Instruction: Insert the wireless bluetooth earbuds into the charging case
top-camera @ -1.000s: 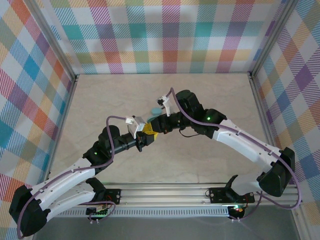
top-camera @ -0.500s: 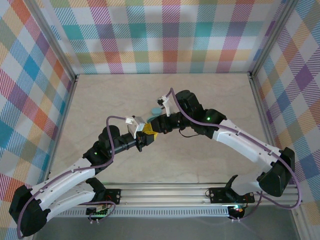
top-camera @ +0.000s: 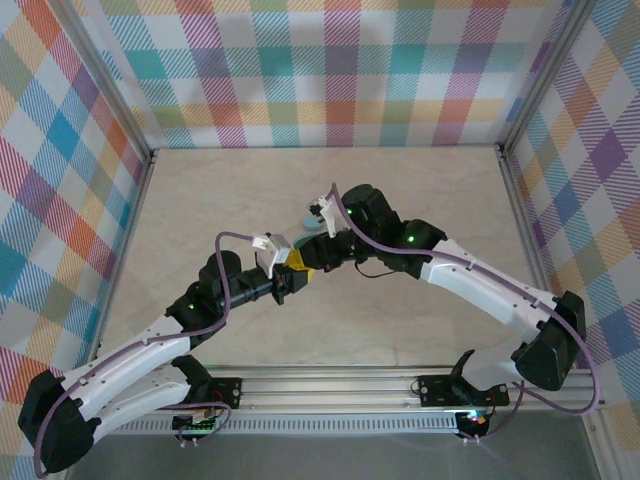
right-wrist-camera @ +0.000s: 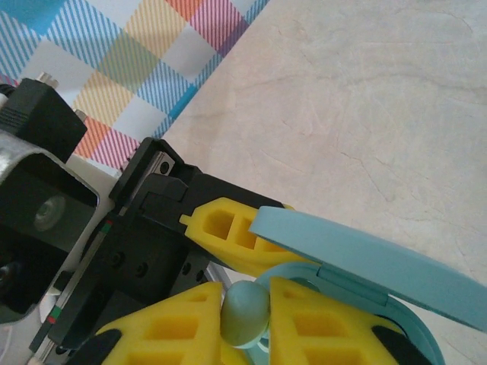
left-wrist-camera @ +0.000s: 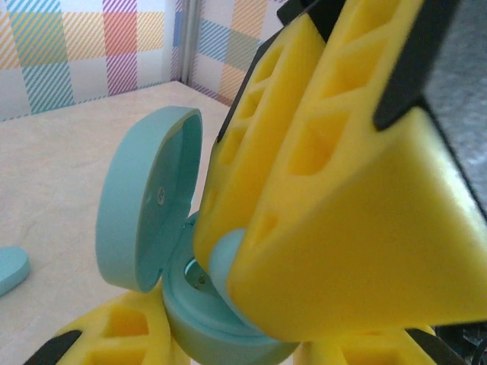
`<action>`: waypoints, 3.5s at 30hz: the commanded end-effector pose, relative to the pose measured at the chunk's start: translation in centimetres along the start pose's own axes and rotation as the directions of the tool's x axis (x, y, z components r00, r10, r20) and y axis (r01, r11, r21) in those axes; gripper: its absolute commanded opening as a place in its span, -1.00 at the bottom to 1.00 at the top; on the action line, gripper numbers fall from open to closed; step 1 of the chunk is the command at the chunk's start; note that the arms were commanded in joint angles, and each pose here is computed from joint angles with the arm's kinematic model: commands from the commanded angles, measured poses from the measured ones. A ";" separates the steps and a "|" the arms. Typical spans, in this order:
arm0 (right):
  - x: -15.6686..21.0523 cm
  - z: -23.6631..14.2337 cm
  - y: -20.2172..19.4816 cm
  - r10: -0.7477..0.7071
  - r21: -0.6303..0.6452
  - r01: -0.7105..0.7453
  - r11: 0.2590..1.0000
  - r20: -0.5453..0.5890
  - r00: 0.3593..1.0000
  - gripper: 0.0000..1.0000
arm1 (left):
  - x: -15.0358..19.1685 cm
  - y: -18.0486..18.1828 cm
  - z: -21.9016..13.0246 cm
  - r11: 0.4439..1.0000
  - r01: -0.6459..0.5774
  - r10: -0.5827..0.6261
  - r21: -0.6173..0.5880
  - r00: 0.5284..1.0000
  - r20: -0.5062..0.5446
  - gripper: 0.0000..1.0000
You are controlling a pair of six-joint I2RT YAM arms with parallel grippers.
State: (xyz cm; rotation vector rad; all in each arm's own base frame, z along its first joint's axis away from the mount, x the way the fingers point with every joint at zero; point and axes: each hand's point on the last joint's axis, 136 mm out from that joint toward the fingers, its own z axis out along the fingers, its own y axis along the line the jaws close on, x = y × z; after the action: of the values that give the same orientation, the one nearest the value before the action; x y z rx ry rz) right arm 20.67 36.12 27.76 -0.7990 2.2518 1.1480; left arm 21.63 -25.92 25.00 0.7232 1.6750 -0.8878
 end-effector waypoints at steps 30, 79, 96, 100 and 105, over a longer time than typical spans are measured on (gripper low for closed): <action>-1.6 -2.4 -0.5 -0.026 0.125 0.018 0.992 0.059 0.998 -0.24 | -3.6 -1.7 -1.2 0.996 -0.066 0.058 0.053 0.990 0.132 -1.00; -0.9 -3.2 2.4 0.010 0.098 -0.008 0.995 -0.016 1.000 -0.56 | -2.8 -1.6 -0.9 0.996 -0.074 0.068 0.055 0.992 0.109 -1.00; -1.0 -1.8 1.3 0.030 0.147 -0.022 0.989 -0.051 0.998 -0.41 | -2.6 -1.6 -1.2 0.994 -0.094 0.088 0.048 0.990 0.106 -1.00; -1.7 -2.9 1.7 0.014 0.156 -0.010 0.988 -0.022 1.000 -0.40 | -2.4 -1.5 -1.2 0.994 -0.096 0.092 0.041 0.990 0.104 -1.00; -3.5 -6.1 3.1 -0.045 0.155 0.033 0.987 0.072 0.996 -0.40 | -2.2 -1.4 -1.3 0.994 -0.104 0.100 0.034 0.990 0.099 -1.00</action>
State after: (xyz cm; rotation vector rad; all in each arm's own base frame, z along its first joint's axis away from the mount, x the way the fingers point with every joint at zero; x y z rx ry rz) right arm 20.50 34.67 30.90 -0.7170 2.3420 0.9512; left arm 20.92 -25.56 26.99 0.7532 1.5735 -0.8731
